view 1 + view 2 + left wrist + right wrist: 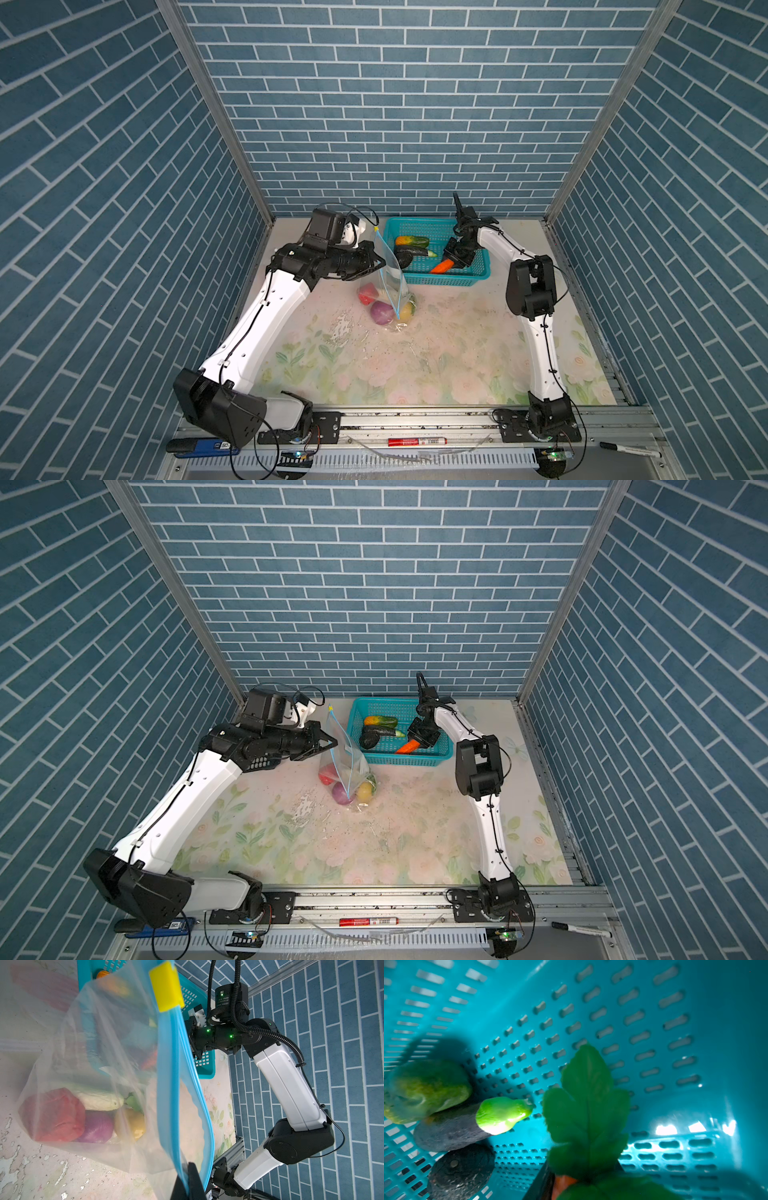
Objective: Place the food in the zip-top bag and seal the zipper
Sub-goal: 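Close the right gripper on the carrot and lift it, then carry the carrot with the right gripper over the bag opening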
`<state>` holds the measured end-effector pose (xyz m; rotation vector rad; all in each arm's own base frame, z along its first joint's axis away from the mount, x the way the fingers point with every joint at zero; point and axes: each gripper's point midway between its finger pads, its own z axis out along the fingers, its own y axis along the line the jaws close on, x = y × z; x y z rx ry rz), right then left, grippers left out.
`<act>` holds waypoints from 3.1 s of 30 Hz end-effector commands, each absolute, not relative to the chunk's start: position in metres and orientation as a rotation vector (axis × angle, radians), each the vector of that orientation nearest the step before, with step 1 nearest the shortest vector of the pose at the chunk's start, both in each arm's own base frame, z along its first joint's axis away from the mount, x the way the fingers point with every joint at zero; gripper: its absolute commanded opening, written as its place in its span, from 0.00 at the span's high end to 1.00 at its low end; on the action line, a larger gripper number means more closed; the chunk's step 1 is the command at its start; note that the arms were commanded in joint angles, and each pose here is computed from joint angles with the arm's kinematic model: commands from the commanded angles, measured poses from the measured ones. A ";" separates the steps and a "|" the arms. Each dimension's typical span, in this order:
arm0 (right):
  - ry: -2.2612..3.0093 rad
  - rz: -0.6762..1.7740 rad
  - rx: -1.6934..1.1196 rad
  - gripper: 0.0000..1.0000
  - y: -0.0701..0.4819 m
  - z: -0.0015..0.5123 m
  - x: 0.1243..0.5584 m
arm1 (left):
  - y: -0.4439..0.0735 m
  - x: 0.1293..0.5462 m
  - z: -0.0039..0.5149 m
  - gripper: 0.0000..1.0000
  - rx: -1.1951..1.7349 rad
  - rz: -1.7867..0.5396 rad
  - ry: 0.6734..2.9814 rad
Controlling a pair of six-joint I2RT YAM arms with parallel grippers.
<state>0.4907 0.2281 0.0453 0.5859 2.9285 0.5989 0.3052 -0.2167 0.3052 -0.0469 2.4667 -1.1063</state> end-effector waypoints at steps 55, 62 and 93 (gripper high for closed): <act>1.868 0.366 -0.597 0.66 0.280 0.344 0.437 | -0.212 0.319 0.312 1.00 -0.054 -1.031 2.522; 1.740 0.358 -0.670 0.67 0.298 0.392 0.376 | -0.206 0.320 0.320 1.00 -0.036 -0.968 2.521; 1.515 0.465 -0.891 0.69 0.369 0.422 0.265 | -0.207 0.327 0.328 1.00 -0.049 -0.977 2.478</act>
